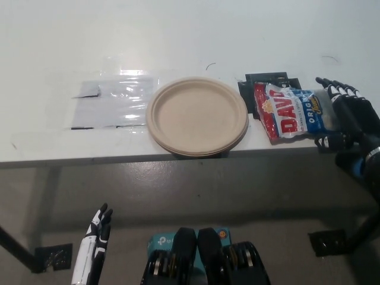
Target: The robot picks up a small bag of sunflower seeds on the right hand side and take it to the empty plate on the left hand side then pours some sunflower seeds on to the plate.
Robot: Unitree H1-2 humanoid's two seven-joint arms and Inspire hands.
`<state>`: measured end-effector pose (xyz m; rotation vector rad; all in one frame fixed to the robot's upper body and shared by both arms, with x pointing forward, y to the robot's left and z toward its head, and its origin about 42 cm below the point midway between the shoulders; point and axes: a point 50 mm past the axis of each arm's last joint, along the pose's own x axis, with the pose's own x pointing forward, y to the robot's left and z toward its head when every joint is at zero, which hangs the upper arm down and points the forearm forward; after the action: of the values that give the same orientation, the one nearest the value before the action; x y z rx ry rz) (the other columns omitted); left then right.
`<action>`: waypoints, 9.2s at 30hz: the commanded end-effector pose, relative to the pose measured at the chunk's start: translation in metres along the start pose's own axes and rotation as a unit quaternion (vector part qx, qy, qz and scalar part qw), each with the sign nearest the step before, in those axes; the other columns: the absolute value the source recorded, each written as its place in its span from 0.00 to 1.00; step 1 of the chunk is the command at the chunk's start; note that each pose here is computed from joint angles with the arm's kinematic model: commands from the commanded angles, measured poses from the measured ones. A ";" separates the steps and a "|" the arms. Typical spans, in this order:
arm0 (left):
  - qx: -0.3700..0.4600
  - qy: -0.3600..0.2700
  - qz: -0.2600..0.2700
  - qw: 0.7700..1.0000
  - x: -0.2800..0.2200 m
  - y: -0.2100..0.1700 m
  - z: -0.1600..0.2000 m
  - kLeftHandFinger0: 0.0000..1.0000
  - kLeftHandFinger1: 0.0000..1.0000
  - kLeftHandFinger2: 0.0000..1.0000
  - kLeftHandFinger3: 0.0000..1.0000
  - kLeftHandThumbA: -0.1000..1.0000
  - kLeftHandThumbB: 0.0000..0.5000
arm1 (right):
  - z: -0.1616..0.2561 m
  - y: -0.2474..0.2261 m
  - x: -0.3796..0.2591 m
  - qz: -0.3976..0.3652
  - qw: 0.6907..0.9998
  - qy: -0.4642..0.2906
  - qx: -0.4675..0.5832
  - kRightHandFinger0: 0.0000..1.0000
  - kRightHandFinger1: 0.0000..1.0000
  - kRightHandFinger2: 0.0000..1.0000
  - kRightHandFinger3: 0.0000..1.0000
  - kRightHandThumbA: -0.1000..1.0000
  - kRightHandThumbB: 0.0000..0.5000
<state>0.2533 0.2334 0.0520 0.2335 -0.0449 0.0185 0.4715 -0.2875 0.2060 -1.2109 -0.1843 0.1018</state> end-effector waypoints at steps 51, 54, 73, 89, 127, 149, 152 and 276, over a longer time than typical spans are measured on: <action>-0.006 -0.064 0.031 0.997 0.012 0.001 0.014 1.00 1.00 1.00 1.00 1.00 0.27 | 0.007 0.108 0.020 -0.010 1.000 -0.026 0.014 0.00 0.38 0.83 0.76 0.00 0.24; 0.001 -0.068 0.031 0.997 0.013 0.002 0.014 1.00 1.00 1.00 1.00 1.00 0.25 | 0.010 0.107 0.020 -0.034 0.998 -0.027 0.049 0.00 0.37 0.82 0.75 0.00 0.25; 0.005 -0.069 0.030 0.997 0.014 0.001 0.015 1.00 1.00 1.00 1.00 1.00 0.23 | 0.058 0.111 0.033 -0.076 0.989 -0.067 0.111 0.00 0.35 0.81 0.75 0.00 0.29; 0.011 -0.068 0.024 0.997 0.014 0.001 0.017 1.00 1.00 1.00 1.00 1.00 0.22 | 0.083 0.108 0.045 -0.057 0.989 -0.132 0.044 0.00 0.40 0.87 0.87 0.00 0.26; 0.028 -0.083 0.012 0.996 0.021 0.001 0.021 1.00 1.00 1.00 1.00 1.00 0.28 | 0.094 0.017 0.094 -0.108 0.904 -0.292 -0.293 0.00 0.00 0.27 0.21 0.00 0.51; 0.032 -0.085 0.014 0.996 0.022 0.001 0.021 1.00 1.00 1.00 1.00 1.00 0.30 | 0.111 -0.025 0.110 -0.153 0.847 -0.350 -0.370 0.00 0.00 0.12 0.18 0.00 0.54; 0.031 -0.084 0.014 0.996 0.022 0.000 0.021 1.00 1.00 1.00 1.00 1.00 0.32 | 0.113 -0.030 0.111 -0.159 0.837 -0.354 -0.385 0.00 0.00 0.03 0.15 0.00 0.57; 0.041 -0.085 0.023 0.995 0.019 0.001 0.013 1.00 1.00 1.00 1.00 1.00 0.26 | 0.087 -0.036 0.010 0.079 0.968 -0.233 0.046 1.00 1.00 1.00 1.00 1.00 1.00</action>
<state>0.2631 0.2298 0.0506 0.3199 -0.1142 0.0319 0.4717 -0.2085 0.1770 -1.2118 -0.4912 0.3372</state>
